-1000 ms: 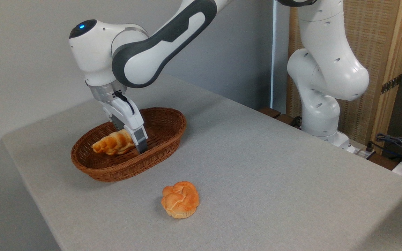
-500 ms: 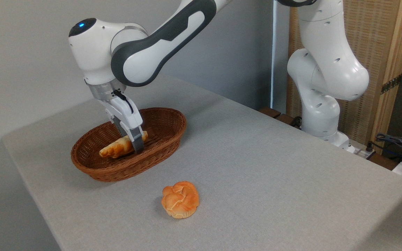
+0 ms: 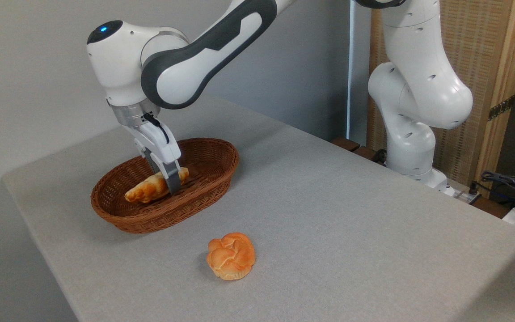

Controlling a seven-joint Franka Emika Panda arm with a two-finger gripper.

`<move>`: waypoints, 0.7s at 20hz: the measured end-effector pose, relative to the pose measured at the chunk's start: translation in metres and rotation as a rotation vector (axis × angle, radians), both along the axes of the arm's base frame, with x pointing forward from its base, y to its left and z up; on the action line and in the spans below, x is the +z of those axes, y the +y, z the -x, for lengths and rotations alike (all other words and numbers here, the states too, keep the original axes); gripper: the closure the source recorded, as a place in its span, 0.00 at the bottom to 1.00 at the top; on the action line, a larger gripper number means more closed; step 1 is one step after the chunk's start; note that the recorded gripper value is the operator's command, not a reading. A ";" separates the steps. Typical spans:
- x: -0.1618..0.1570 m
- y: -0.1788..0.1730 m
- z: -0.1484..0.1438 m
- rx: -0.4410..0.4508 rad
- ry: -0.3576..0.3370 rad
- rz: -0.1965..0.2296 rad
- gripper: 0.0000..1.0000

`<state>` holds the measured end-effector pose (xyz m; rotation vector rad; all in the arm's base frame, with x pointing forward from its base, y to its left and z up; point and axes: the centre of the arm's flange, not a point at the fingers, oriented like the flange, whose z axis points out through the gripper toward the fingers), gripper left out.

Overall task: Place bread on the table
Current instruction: 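Lift the gripped croissant up out of the basket, then carry the croissant over the basket rim and lower it onto the table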

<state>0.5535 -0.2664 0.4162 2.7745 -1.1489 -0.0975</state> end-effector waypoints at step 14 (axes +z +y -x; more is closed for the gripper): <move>0.081 0.027 0.003 0.038 -0.126 0.009 0.74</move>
